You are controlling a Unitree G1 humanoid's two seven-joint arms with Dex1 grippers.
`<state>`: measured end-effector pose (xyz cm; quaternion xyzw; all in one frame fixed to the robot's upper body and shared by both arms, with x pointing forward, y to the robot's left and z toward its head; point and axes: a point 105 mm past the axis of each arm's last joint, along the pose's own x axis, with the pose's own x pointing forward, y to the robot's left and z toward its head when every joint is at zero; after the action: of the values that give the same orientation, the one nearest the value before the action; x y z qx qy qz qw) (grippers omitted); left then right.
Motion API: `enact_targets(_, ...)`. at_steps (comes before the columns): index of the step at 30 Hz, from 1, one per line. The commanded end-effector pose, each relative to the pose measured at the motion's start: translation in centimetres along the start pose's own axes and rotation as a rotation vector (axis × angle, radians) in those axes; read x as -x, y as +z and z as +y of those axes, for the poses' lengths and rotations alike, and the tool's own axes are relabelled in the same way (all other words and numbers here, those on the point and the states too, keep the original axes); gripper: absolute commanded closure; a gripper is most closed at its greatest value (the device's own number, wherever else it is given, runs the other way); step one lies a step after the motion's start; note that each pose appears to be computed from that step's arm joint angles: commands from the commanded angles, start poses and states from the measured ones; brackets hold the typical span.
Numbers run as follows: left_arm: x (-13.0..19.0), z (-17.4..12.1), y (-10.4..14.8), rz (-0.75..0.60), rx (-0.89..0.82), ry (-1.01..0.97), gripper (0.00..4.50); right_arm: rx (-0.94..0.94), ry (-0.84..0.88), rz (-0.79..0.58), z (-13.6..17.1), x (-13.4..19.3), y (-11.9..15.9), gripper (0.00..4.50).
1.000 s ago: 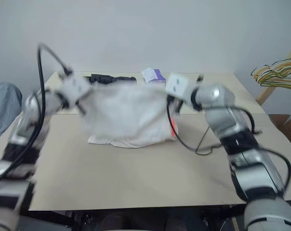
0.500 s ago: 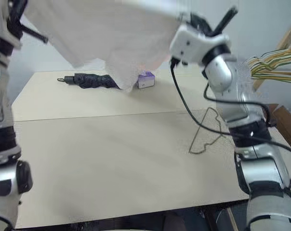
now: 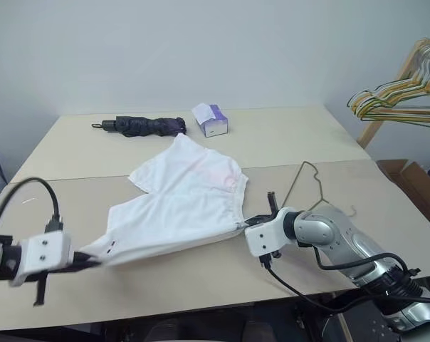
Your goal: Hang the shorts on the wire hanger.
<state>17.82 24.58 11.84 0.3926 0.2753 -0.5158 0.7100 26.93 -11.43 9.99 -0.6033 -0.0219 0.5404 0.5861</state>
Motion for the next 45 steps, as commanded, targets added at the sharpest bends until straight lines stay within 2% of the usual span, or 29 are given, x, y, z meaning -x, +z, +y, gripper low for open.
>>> enact_targets(1,0.8,-0.5,0.0,0.072,-0.059,-0.038,4.5,0.045,0.06,0.022,0.2,1.7,-0.2,4.47)
enact_targets(4,1.0,-1.4,-0.2,0.097,-0.068,-0.086,4.5,0.046,0.115,0.02,0.9,2.1,-0.2,4.47)
enact_targets(8,0.3,-3.2,0.7,0.027,-0.052,-0.156,4.5,0.038,0.128,0.005,1.2,2.3,0.3,4.47)
enact_targets(10,0.1,-2.8,0.6,-0.011,-0.025,-0.124,4.5,0.02,0.135,-0.017,1.4,2.2,0.6,3.92)
enact_targets(13,0.3,-2.3,0.2,-0.01,-0.042,-0.128,3.76,0.01,0.185,-0.011,2.1,3.0,0.6,2.96)
enact_targets(16,1.2,-2.3,0.0,-0.013,-0.035,-0.15,2.81,-0.053,0.195,-0.048,1.9,4.3,1.1,1.9)
enact_targets(18,2.0,-1.8,0.0,-0.005,-0.039,-0.134,2.21,-0.191,0.11,-0.106,0.3,5.6,1.7,1.27)
enact_targets(19,2.3,-1.6,0.1,-0.007,-0.04,-0.127,1.77,-0.238,0.078,-0.122,-0.2,6.0,1.8,0.8)
enact_targets(22,2.9,0.7,2.1,-0.155,-0.013,-0.018,0.79,-0.546,-0.083,0.04,-2.4,6.6,-1.7,0.0)
enact_targets(24,3.2,2.3,3.2,-0.268,0.01,0.074,0.18,-0.782,-0.2,0.116,-3.2,6.6,-4.1,0.0)
enact_targets(25,3.2,3.0,3.6,-0.299,0.011,0.11,0.03,-0.883,-0.255,0.139,-3.5,6.5,-5.1,0.0)
enact_targets(28,2.7,4.4,4.9,-0.357,-0.009,0.156,0.03,-1.143,-0.405,0.238,-3.5,5.3,-8.4,0.0)
enact_targets(31,1.6,5.3,6.9,-0.436,-0.035,0.183,0.03,-1.289,-0.469,0.298,-3.1,3.8,-10.1,0.0)
enact_targets(34,0.9,5.0,8.3,-0.477,-0.07,0.138,0.03,-1.37,-0.472,0.369,-2.0,2.3,-11.4,0.0)
enact_targets(38,0.6,4.9,8.8,-0.478,-0.095,0.114,0.03,-1.358,-0.397,0.471,1.1,1.8,-12.2,0.0)
enact_targets(41,0.5,5.2,8.8,-0.479,-0.099,0.116,0.03,-1.355,-0.361,0.528,3.4,2.6,-12.5,0.0)
enact_targets(45,0.2,5.6,8.8,-0.472,-0.11,0.126,0.03,-1.392,-0.395,0.551,4.5,5.1,-12.9,0.0)
